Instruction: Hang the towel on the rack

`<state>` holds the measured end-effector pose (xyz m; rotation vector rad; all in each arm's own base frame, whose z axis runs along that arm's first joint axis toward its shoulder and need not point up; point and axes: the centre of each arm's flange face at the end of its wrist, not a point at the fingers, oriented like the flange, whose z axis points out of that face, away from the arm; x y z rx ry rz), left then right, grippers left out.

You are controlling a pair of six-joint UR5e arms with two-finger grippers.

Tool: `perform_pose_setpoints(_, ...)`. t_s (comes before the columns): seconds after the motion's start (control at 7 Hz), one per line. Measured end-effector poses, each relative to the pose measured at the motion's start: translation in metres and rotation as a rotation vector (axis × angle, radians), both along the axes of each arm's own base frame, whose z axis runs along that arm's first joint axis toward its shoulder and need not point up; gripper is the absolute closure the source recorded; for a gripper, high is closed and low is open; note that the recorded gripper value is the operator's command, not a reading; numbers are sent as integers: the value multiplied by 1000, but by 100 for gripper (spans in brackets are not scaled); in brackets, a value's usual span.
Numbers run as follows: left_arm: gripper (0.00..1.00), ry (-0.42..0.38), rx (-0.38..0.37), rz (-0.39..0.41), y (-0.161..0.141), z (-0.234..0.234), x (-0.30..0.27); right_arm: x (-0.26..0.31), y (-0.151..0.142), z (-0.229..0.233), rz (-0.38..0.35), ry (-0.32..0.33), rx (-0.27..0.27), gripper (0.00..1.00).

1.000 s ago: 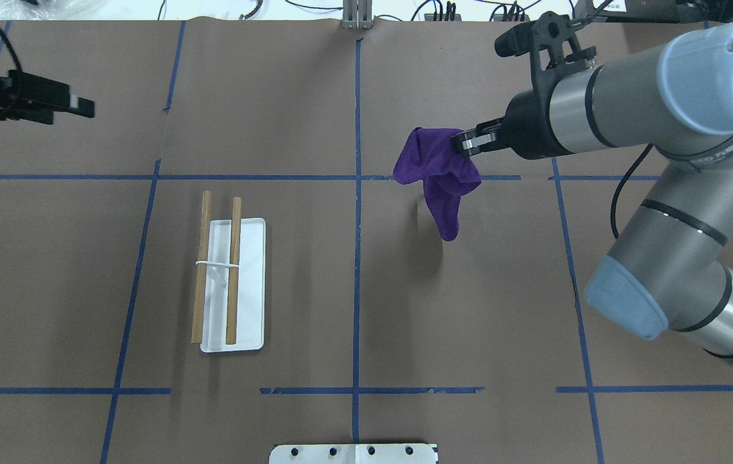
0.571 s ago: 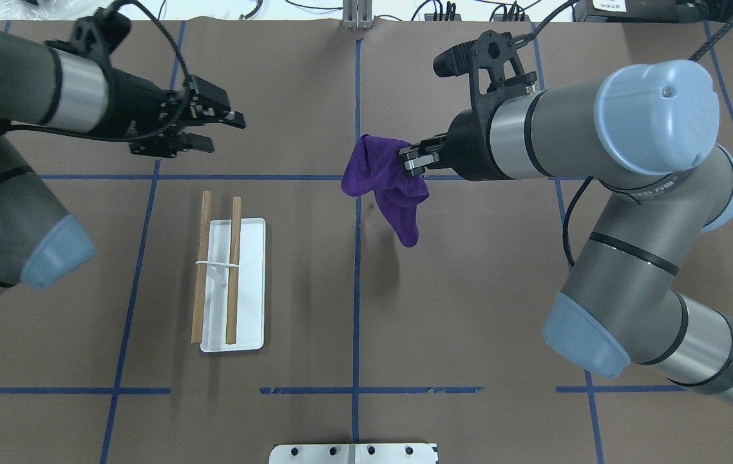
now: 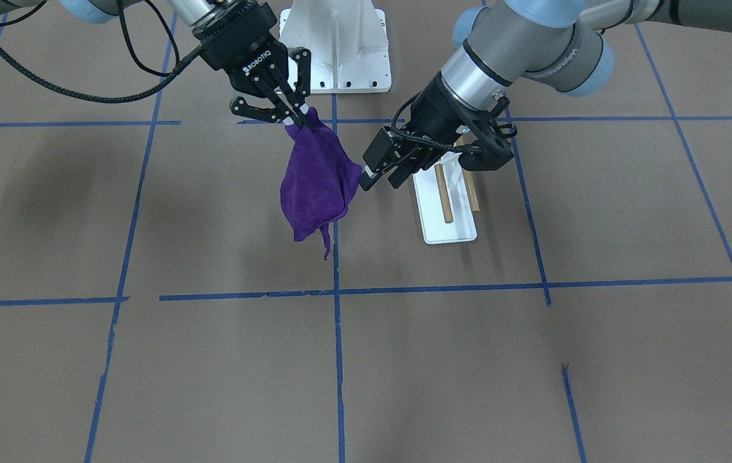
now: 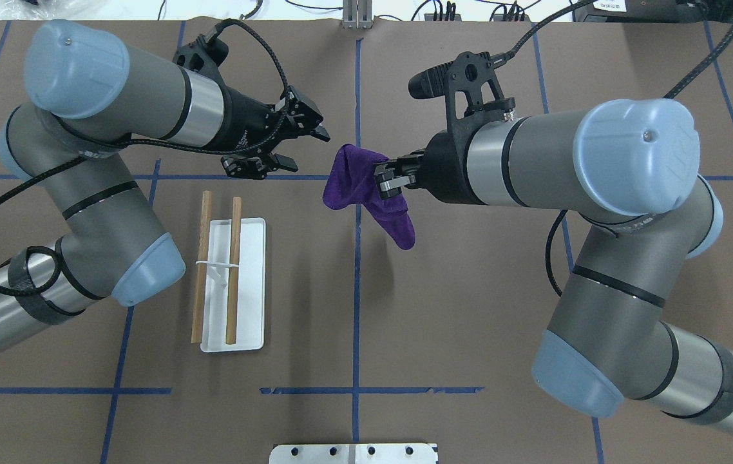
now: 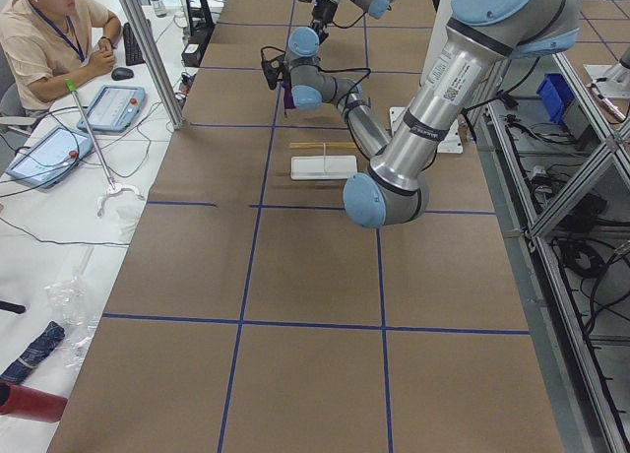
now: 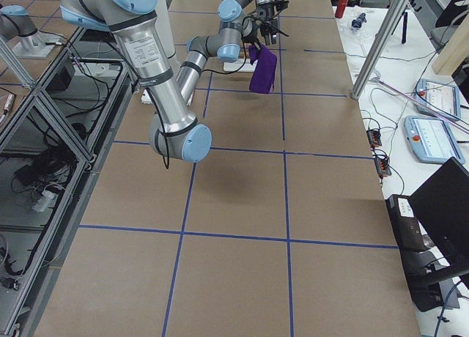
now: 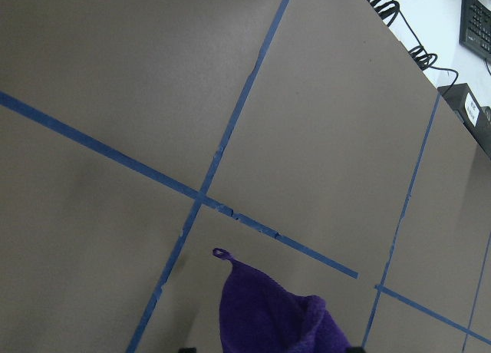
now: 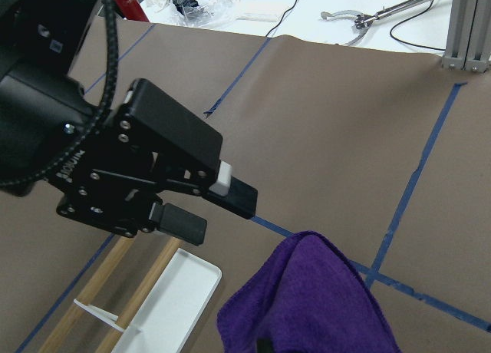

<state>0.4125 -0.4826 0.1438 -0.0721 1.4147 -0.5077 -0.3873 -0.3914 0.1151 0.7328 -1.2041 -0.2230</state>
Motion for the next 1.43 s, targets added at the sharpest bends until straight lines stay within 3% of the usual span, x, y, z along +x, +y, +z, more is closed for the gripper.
perform_pose_setpoints(0.57,33,15,-24,36,14,-14,24,2,9,-9,2,-20,16,100)
perform_pose_setpoints(0.71,46,19,-22,46,19,-17,29,2,10,-10,5,-23,19,100)
perform_pose_setpoints(1.0,92,27,-17,55,24,-22,32,2,11,-11,8,-24,21,100)
perform_pose_setpoints(1.14,100,30,-15,55,25,-23,32,1,12,-11,7,-24,21,100)
perform_pose_setpoints(1.43,100,35,-10,56,26,-25,30,0,12,-13,7,-27,23,100)
